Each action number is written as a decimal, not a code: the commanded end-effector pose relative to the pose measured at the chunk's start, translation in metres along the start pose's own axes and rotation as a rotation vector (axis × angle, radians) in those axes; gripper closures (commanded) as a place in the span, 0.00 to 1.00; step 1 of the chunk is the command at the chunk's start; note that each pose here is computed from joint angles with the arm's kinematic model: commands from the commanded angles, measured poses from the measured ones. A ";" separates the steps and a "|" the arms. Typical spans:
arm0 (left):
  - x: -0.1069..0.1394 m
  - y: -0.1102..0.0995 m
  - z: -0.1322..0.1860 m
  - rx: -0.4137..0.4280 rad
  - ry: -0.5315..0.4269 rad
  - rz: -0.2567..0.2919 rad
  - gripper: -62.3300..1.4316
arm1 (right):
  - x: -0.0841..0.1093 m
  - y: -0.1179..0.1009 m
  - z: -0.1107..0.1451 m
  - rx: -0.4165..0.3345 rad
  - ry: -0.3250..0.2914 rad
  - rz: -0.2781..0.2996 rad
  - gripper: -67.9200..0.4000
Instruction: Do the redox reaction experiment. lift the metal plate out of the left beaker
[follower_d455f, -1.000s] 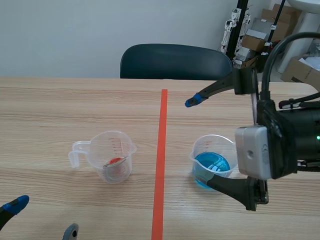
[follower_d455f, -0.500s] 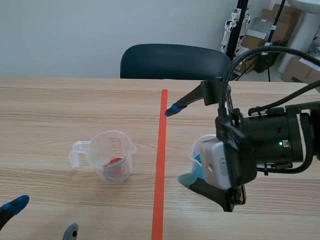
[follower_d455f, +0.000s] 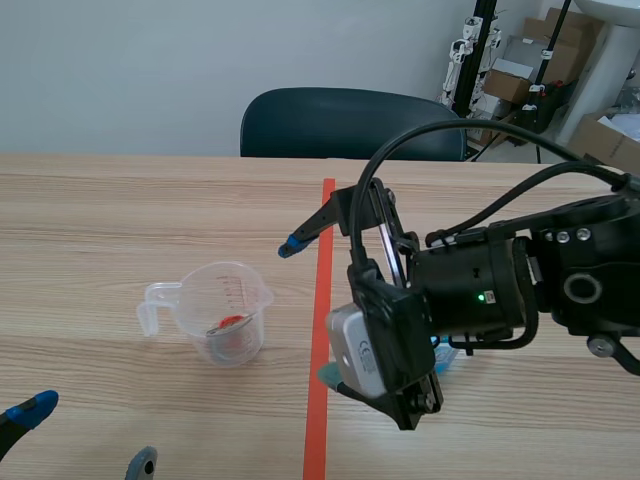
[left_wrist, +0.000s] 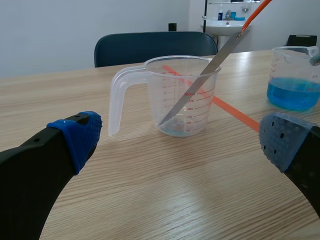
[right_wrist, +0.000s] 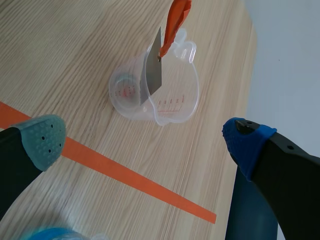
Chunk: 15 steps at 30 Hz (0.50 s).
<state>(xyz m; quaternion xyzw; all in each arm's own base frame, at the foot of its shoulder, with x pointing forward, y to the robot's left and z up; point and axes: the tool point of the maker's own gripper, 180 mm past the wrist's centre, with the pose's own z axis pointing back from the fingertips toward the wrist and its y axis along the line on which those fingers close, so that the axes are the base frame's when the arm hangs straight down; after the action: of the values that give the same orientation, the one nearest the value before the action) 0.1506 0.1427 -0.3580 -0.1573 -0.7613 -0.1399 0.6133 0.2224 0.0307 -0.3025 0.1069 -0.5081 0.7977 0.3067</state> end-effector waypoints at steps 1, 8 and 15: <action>0.006 0.003 0.000 0.008 -0.030 -0.003 0.00 | 0.001 -0.012 -0.002 -0.023 -0.007 0.026 0.00; 0.006 0.002 0.000 0.008 -0.030 -0.003 0.00 | 0.004 -0.010 -0.021 0.003 -0.032 0.062 0.00; 0.006 0.002 0.000 0.008 -0.030 -0.003 0.00 | 0.009 -0.014 -0.039 0.018 -0.052 0.104 0.00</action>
<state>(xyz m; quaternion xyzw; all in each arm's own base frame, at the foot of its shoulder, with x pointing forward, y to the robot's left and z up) 0.1506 0.1427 -0.3581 -0.1573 -0.7612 -0.1399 0.6134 0.2233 0.0678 -0.3160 0.1114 -0.5018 0.8167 0.2622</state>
